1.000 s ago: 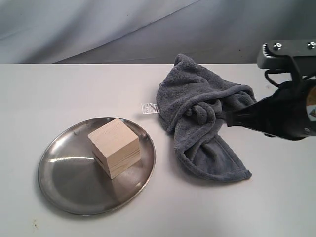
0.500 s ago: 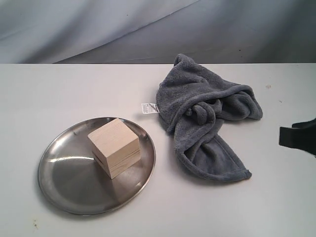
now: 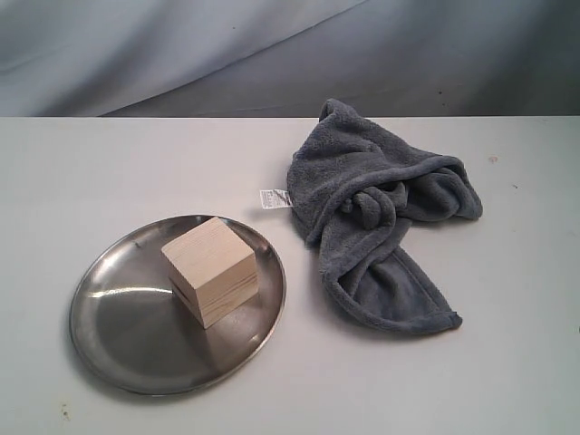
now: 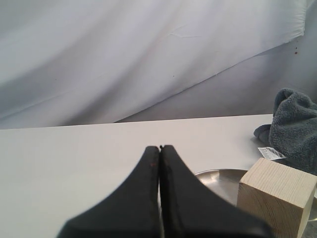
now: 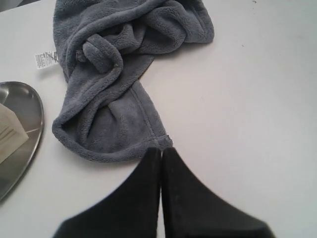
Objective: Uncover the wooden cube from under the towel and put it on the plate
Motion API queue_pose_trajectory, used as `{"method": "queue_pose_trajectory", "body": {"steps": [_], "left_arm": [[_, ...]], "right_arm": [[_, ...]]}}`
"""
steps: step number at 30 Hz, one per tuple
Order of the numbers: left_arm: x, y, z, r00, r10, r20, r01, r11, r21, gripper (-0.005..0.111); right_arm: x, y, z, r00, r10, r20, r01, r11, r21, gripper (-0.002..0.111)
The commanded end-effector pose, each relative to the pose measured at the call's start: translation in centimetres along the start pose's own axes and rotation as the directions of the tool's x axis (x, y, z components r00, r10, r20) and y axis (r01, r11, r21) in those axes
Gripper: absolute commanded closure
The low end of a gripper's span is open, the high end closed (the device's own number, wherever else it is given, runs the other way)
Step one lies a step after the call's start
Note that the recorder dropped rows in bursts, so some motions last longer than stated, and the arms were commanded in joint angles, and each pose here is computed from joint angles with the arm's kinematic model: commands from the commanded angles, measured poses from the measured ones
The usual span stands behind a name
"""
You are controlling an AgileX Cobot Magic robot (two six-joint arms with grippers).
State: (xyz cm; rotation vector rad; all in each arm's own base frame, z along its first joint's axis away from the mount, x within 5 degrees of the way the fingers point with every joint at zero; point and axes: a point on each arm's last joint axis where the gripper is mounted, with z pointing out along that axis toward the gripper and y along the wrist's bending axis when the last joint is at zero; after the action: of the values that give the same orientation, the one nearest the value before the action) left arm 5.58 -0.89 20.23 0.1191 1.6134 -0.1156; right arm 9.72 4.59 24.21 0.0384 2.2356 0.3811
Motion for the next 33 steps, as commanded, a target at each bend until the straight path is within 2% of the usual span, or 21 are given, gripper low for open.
{"method": "queue_pose_trajectory", "body": {"steps": [1, 8, 14, 24, 30, 33], "left_arm": [[0.1, 0.0, 0.0, 1.000, -0.004, 0.002, 0.004, 1.000, 0.005, 0.107], [0.1, 0.0, 0.0, 1.000, -0.004, 0.002, 0.004, 1.000, 0.005, 0.107], [0.1, 0.0, 0.0, 1.000, -0.004, 0.002, 0.004, 1.000, 0.005, 0.107], [0.1, 0.0, 0.0, 1.000, -0.004, 0.002, 0.004, 1.000, 0.005, 0.107], [0.1, 0.0, 0.0, 1.000, -0.004, 0.002, 0.004, 1.000, 0.005, 0.107], [0.1, 0.0, 0.0, 1.000, -0.004, 0.002, 0.004, 1.000, 0.005, 0.107]], "right_arm": [[1.3, -1.0, -0.1, 0.998, 0.051, 0.038, -0.049, 0.998, -0.038, 0.108], [2.0, -2.4, -0.4, 0.985, 0.101, 0.143, -0.099, 0.995, -0.024, 0.108], [2.2, -2.9, -0.7, 0.955, -0.022, 0.297, 0.030, 0.999, -0.024, 0.108], [5.2, -4.5, 0.0, 0.901, -0.085, 0.425, 0.072, 0.996, 0.047, 0.108], [5.2, -4.4, -1.6, 0.814, -0.120, 0.568, 0.102, 0.993, 0.063, 0.108], [5.2, -4.4, -1.6, 0.807, -0.165, 0.567, 0.140, 0.986, 0.087, 0.108]]}}
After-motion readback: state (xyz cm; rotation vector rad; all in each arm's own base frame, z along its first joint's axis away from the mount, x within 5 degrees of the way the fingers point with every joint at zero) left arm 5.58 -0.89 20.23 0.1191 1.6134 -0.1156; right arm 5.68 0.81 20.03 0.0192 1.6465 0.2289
